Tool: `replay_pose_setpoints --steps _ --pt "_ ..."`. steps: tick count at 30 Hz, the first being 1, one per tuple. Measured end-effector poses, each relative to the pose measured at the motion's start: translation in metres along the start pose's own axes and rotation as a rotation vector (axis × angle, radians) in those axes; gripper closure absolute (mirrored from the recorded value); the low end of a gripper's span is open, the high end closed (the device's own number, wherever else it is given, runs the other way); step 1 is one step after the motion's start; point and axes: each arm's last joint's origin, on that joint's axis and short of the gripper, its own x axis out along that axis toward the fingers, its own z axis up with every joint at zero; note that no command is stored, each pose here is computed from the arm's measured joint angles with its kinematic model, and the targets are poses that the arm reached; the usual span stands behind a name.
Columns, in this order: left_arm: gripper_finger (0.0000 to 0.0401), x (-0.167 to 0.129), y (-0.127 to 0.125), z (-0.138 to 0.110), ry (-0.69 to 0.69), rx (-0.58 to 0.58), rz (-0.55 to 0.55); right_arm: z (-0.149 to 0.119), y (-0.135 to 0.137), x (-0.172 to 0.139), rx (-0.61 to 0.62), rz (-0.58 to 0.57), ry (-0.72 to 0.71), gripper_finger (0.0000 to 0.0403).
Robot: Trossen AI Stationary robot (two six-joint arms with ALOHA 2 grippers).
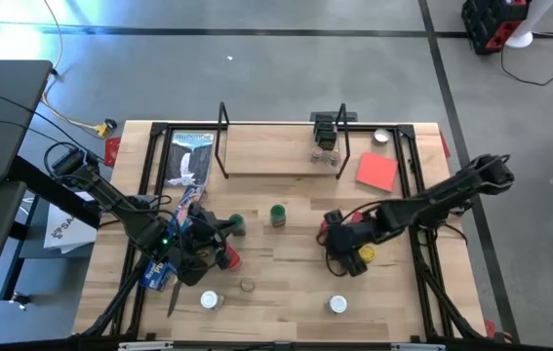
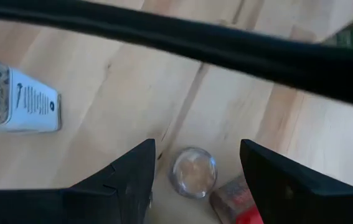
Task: Shelf spices
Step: Put the transparent seasoning bottle on the shelf aligned with the transparent seasoning can
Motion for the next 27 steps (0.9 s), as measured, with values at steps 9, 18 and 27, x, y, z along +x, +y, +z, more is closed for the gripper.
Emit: replay_pose_setpoints --steps 9,18,27 --pt "0.0364 0.001 0.000 0.001 0.007 -0.007 -0.002 0.030 -0.020 0.028 -0.009 0.105 0.284 0.0174" --pt "0.0364 0.001 0.000 0.000 0.014 -0.007 -0.007 0.031 -0.020 0.063 -0.067 0.161 0.477 0.0174" --pt "0.0364 0.001 0.000 0.000 0.016 -0.003 -0.008 0.028 -0.020 0.067 -0.062 0.138 0.509 0.0181"
